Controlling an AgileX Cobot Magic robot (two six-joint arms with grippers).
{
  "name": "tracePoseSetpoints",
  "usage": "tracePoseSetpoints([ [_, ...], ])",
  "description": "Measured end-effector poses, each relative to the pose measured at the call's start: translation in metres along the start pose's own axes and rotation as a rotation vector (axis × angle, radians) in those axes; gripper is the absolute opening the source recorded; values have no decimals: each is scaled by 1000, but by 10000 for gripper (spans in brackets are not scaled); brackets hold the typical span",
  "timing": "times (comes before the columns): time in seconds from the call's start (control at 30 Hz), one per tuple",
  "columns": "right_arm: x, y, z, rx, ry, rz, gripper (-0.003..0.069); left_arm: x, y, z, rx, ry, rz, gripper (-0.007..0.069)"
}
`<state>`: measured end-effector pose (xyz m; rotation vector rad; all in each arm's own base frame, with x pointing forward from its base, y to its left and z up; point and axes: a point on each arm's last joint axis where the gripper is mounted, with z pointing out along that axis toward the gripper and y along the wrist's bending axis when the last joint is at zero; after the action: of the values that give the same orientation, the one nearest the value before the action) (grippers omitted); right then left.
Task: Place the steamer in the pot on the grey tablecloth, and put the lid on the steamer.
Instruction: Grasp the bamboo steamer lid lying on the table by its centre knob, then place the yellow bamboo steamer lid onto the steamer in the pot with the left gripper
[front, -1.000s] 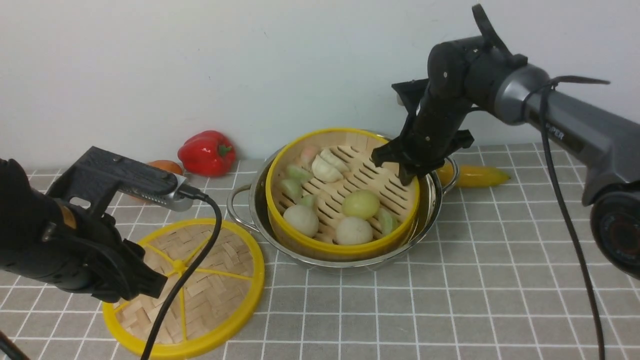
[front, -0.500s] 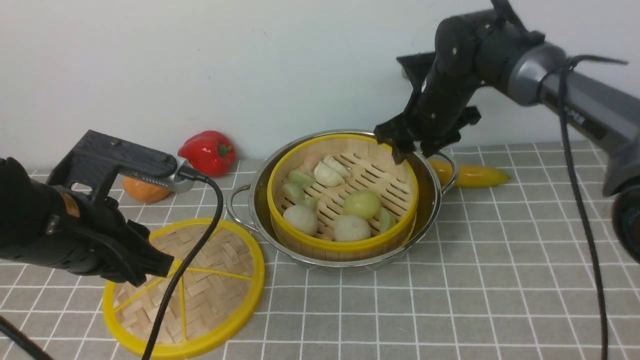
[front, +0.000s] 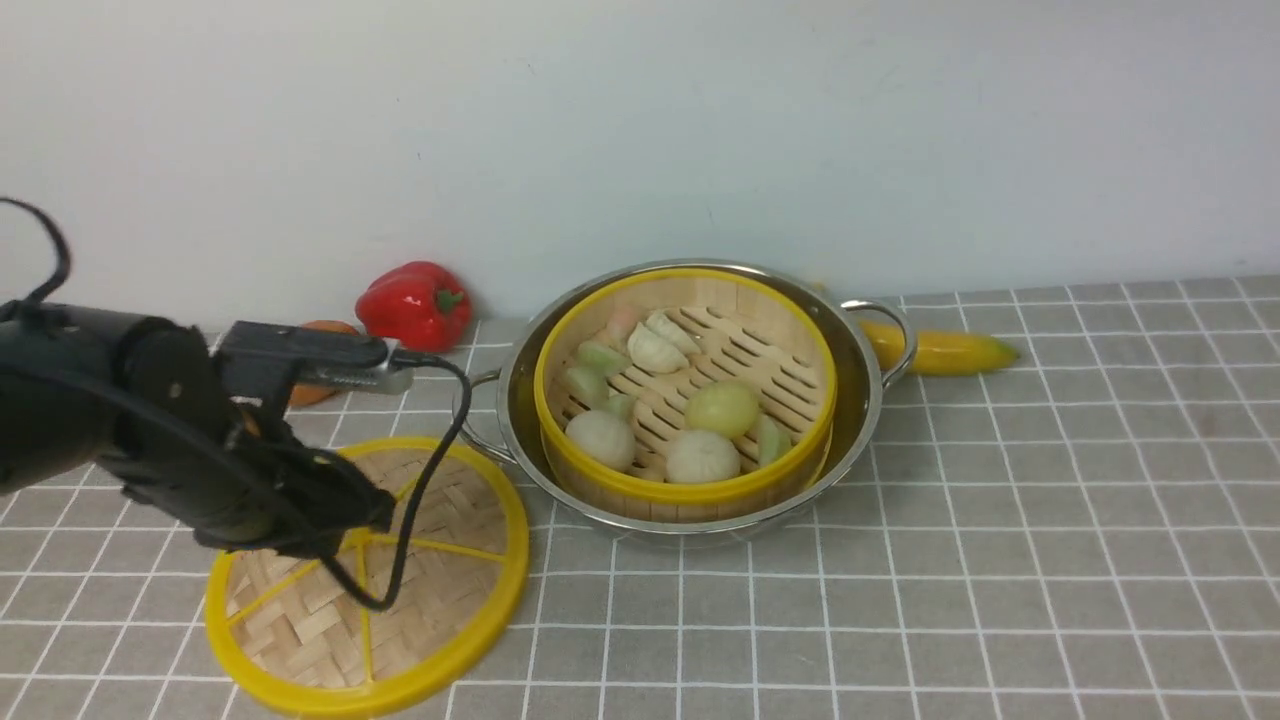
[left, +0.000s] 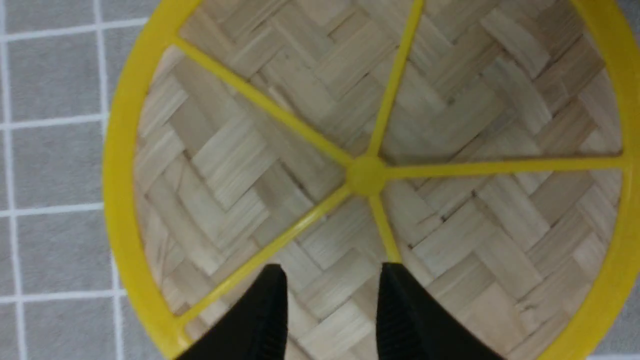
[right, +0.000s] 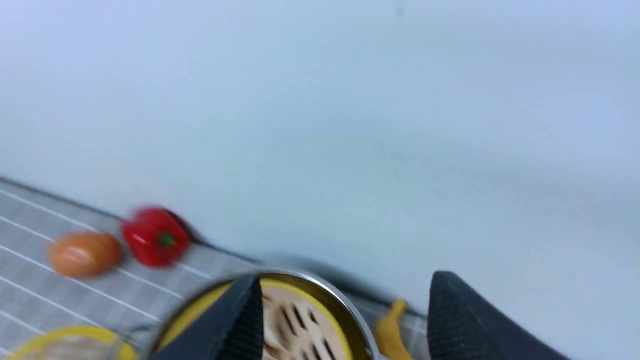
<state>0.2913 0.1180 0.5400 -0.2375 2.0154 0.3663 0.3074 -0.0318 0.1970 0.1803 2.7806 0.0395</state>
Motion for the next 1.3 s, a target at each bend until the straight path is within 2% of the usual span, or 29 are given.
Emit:
tracePoseSetpoints([
  [0.03,-1,3,-45,-27,-54,-2,440,-9,-1,3,9,-11,1,243],
  [0.1,6,4,-83,-45,-98,-11,440,-20,-2,6,16,-21,7,243],
  [0.37,56,-8,-151,16,-89,-27,440,-30,-4,18,35,23,-6,243],
  [0.53,70,-14,-164,57,-91,-7,440,-27,-4,26,40,60,-11,243],
  [0.8,72,-13,-165,45,-87,5,440,-23,-5,43,41,113,-9,232],
  [0.9,72,-12,-165,42,-86,6,440,-25,-5,42,35,114,-17,173],
  [0.93,72,-12,-165,39,-85,7,440,-28,-3,39,25,124,-11,121],
  [0.97,72,-12,-165,38,-85,8,440,-31,-1,36,13,134,-5,113],
  [1.17,73,-12,-164,38,-82,14,440,-56,26,-5,-99,141,2,113],
  [1.23,73,-12,-164,36,-81,22,440,-74,37,-39,-146,80,-19,113],
  [1.3,73,-12,-164,35,-81,26,440,-95,36,-74,-140,-23,-13,113],
])
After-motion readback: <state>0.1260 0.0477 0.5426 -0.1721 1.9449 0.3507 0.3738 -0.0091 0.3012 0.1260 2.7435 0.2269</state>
